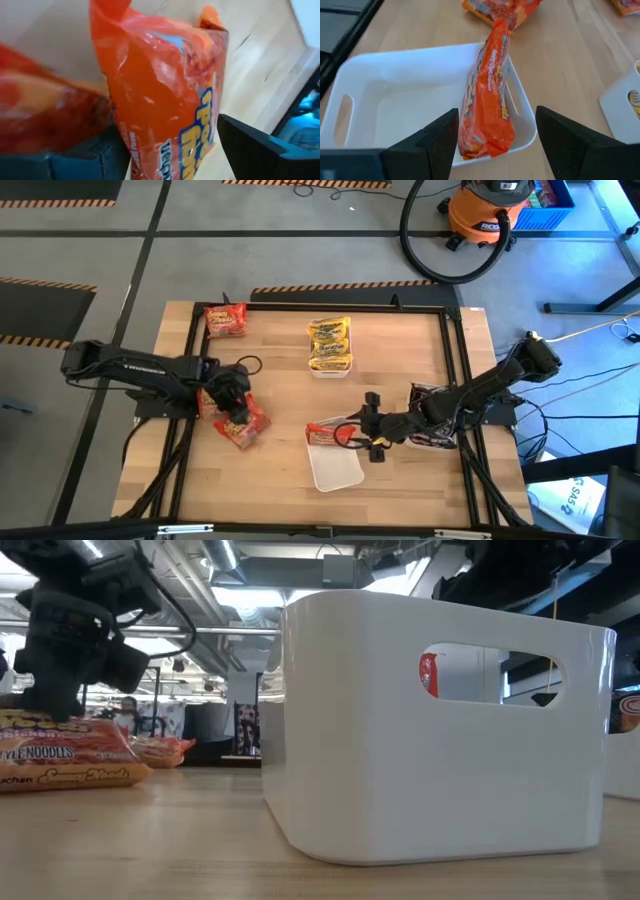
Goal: Sort Maruchan noodles
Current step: Put the bottom right orange noodle pack into bottom white bin
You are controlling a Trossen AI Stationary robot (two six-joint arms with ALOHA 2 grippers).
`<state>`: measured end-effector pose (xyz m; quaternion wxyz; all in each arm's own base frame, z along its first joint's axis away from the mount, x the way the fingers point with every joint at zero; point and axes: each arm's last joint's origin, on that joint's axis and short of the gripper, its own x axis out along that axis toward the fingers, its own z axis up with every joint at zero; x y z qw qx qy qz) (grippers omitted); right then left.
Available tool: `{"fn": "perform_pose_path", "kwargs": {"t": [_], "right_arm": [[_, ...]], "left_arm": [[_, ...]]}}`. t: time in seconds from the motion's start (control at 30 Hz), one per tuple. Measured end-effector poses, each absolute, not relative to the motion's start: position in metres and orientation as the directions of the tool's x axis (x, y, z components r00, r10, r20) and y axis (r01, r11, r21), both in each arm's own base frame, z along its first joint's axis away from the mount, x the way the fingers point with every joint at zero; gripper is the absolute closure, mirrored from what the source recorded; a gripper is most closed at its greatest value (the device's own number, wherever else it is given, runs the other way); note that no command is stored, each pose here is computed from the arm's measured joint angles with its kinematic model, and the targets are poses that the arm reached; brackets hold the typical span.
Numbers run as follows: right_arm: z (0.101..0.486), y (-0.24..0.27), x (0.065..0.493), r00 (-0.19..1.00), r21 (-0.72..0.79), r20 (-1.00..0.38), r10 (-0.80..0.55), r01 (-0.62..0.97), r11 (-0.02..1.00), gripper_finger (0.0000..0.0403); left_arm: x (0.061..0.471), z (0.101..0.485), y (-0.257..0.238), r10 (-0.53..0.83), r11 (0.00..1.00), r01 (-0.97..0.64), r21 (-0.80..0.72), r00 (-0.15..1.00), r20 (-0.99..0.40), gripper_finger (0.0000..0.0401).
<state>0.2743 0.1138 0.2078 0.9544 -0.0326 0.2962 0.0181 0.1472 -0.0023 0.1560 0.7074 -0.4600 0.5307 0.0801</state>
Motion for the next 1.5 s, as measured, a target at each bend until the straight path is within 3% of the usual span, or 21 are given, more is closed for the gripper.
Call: {"fn": "perform_pose_path", "kwargs": {"t": [0.53, 1.03, 1.5], "right_arm": [[0.207, 0.114, 0.275, 0.827, -0.06, -0.563, -0.001, -0.04, 0.997, 0.016], [0.207, 0.114, 0.275, 0.826, -0.058, -0.563, 0.0, -0.039, 0.998, 0.016], [0.208, 0.114, 0.275, 0.826, -0.013, -0.563, 0.006, -0.016, 1.0, 0.016]], "left_arm": [[0.166, 0.134, -0.017, -0.403, 0.593, -0.529, -0.607, 0.457, -0.793, 0.0152], [0.169, 0.136, -0.021, -0.425, 0.639, -0.434, -0.635, 0.489, -0.762, 0.028], [0.187, 0.169, -0.022, -0.392, 0.707, -0.338, -0.621, 0.543, -0.742, 0.029]]}}
